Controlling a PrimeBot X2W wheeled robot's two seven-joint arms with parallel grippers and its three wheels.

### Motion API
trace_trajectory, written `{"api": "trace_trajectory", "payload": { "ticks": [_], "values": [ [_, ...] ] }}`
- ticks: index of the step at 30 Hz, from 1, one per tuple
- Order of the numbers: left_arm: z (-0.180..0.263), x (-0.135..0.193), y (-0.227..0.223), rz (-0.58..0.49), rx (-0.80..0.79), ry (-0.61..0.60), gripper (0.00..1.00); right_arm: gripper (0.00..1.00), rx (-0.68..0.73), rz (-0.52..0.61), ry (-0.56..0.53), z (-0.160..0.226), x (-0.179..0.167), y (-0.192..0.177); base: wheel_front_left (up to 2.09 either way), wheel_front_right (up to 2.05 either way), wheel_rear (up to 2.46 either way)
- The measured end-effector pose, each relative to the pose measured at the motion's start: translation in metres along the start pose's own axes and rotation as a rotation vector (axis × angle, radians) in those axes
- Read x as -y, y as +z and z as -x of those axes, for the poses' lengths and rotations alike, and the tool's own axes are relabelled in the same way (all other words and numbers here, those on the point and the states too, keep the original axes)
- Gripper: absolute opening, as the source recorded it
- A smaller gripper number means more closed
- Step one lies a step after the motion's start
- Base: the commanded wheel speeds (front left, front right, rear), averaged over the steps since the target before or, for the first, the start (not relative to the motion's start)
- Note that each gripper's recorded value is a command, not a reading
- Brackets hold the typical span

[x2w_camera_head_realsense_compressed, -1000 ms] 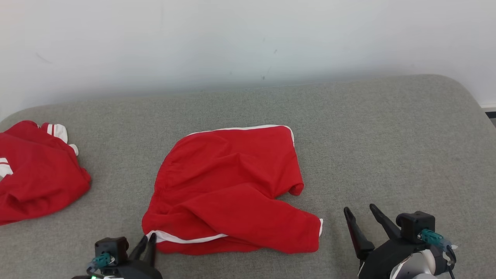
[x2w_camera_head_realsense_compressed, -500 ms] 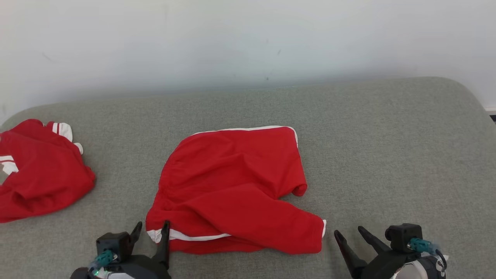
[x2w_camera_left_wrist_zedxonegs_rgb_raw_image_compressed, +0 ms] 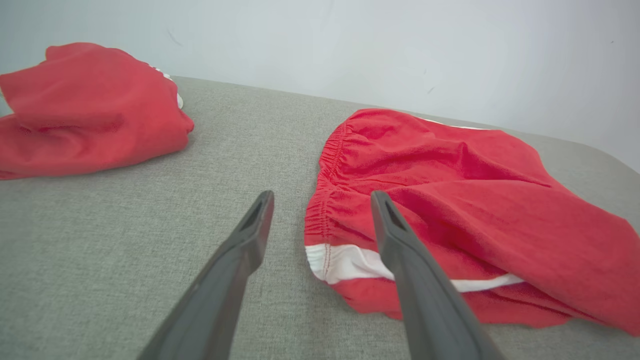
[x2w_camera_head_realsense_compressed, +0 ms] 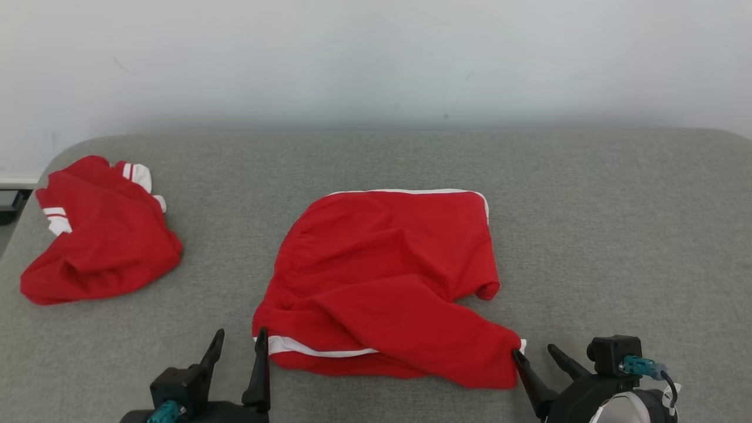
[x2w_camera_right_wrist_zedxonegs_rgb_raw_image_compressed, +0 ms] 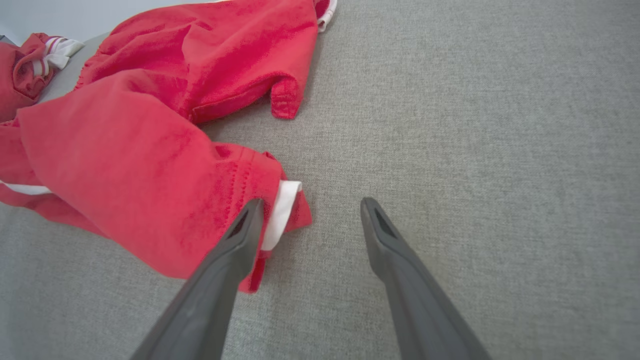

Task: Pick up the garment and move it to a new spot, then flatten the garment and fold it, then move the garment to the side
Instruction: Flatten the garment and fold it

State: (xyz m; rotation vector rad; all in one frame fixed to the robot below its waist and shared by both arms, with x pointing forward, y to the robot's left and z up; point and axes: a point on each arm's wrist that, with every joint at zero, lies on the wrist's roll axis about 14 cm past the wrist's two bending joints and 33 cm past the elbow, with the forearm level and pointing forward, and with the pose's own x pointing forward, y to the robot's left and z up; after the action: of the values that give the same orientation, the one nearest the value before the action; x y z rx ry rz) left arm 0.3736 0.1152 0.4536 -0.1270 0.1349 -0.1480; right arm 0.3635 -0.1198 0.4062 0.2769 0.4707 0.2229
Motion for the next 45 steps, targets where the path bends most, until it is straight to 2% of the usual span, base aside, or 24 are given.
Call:
{"api": "trace_trajectory", "payload": {
  "ticks": [14, 15, 16, 17, 22, 23, 26, 38, 45],
  "values": [
    [0.019, -0.019, 0.021, 0.006, 0.094, 0.093, 1.00, 1.00, -0.071, 0.009, 0.045, -0.016, -0.017, -0.015, 0.00, 0.00, 0.00],
    [0.021, -0.020, 0.022, 0.005, 0.097, 0.098, 1.00, 0.90, -0.075, 0.006, 0.050, -0.016, -0.019, -0.016, 0.00, 0.00, 0.00],
    [0.022, -0.021, 0.021, 0.007, 0.096, 0.102, 1.00, 0.13, -0.080, 0.007, 0.057, -0.016, -0.021, -0.017, 0.00, 0.00, 0.00],
    [0.023, -0.021, 0.021, 0.007, 0.096, 0.102, 1.00, 0.00, -0.085, 0.007, 0.060, -0.017, -0.022, -0.018, 0.00, 0.00, 0.00],
    [0.025, -0.022, 0.024, 0.008, 0.110, 0.110, 1.00, 0.01, -0.064, 0.013, 0.070, -0.021, -0.025, -0.009, 0.00, 0.00, 0.00],
    [0.024, -0.022, 0.026, 0.008, 0.114, 0.111, 1.00, 0.07, -0.058, 0.013, 0.070, -0.021, -0.025, -0.006, 0.00, 0.00, 0.00],
    [0.022, -0.018, 0.027, 0.011, 0.117, 0.100, 1.00, 0.00, -0.025, -0.002, 0.055, -0.020, -0.018, 0.001, 0.00, 0.00, 0.00],
    [0.024, -0.001, 0.033, 0.014, 0.139, 0.062, 1.00, 0.00, 0.136, -0.042, 0.006, -0.018, 0.006, 0.047, 0.00, 0.00, 0.00],
    [0.030, 0.001, 0.034, 0.002, 0.142, 0.060, 1.00, 0.00, 0.065, -0.020, -0.029, -0.033, 0.014, 0.046, 0.00, 0.00, 0.00]
  ]
}}
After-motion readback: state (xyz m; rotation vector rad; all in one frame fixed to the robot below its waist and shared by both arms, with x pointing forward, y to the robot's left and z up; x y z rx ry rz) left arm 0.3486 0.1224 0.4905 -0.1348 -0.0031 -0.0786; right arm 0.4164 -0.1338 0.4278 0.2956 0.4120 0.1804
